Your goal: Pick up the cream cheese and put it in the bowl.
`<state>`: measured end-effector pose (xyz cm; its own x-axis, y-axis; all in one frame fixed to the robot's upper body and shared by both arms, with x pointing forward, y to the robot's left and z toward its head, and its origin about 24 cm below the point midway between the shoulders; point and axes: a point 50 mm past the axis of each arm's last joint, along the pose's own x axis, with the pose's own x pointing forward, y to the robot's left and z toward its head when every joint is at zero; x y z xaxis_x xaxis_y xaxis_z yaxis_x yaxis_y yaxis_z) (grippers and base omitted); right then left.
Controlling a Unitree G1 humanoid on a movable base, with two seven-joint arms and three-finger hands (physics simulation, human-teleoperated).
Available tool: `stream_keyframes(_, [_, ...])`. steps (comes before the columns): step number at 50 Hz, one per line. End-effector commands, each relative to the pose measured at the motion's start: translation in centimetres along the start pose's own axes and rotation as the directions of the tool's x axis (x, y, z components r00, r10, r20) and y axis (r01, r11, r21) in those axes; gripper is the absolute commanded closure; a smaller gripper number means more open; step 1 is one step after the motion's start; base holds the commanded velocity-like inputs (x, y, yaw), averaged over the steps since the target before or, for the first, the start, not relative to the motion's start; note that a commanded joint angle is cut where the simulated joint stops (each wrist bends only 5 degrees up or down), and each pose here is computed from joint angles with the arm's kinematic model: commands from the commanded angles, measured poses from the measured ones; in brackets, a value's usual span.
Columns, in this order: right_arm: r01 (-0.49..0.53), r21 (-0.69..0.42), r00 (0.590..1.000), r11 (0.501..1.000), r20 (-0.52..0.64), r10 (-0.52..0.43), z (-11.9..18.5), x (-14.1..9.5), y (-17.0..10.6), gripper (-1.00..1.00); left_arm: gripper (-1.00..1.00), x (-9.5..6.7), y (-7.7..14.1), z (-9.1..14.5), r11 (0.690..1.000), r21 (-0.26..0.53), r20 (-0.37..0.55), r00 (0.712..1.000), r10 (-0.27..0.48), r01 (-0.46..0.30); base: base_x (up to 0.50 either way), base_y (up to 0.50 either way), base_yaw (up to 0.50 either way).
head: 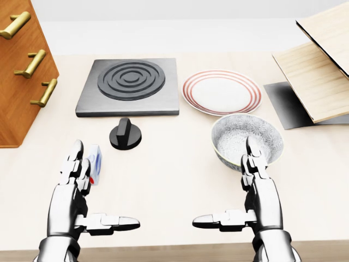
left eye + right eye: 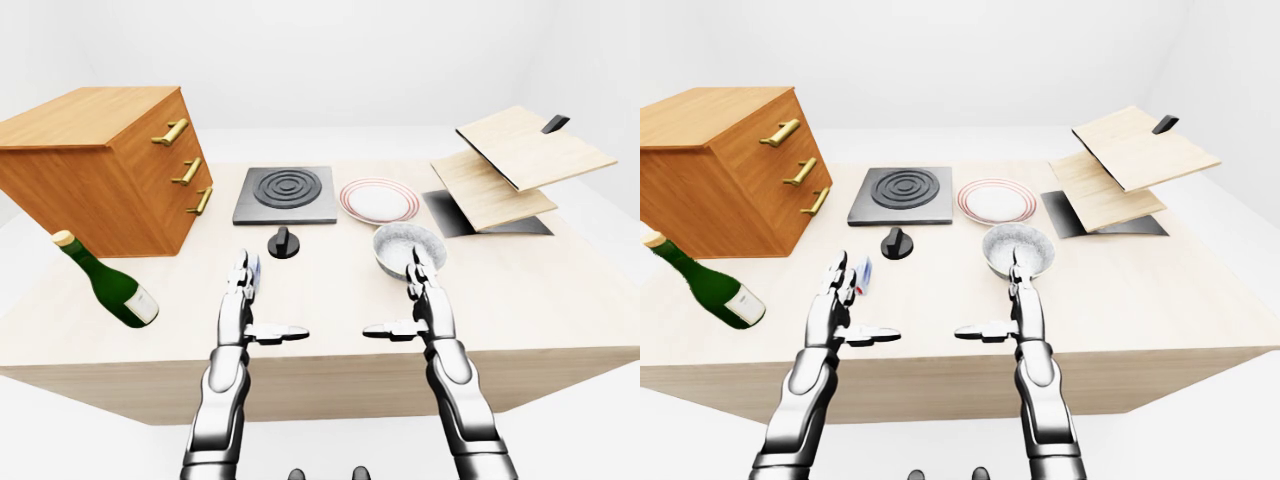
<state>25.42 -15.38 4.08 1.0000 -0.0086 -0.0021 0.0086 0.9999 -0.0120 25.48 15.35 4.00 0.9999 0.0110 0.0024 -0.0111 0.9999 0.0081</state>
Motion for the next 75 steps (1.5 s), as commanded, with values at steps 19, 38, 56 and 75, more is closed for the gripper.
stream_keyframes(19, [0.007,-0.011,1.000,1.000,-0.010,-0.008,-0.2,0.2,-1.0,-1.00,-1.00,0.4,0.7,-0.7,1.000,0.013,-0.002,1.000,0.016,-0.016,0.16,0.00,0.00])
stream_keyframes(38, [0.000,0.008,1.000,1.000,0.015,0.000,0.0,0.0,-1.0,-1.00,-1.00,0.4,0.6,-1.0,1.000,0.017,-0.002,1.000,0.011,-0.011,0.13,0.00,0.00])
stream_keyframes(56, [-0.014,0.005,1.000,1.000,0.026,0.014,-0.2,0.0,-0.9,-1.00,-1.00,0.4,0.5,-1.5,1.000,0.021,-0.025,1.000,0.005,-0.005,0.00,-0.40,0.00])
stream_keyframes(75, [-0.021,-0.009,1.000,1.000,0.021,0.021,-0.4,0.0,-0.9,-1.00,-1.00,2.3,2.5,-0.3,0.996,0.050,0.013,0.997,0.076,-0.076,0.00,0.00,0.00])
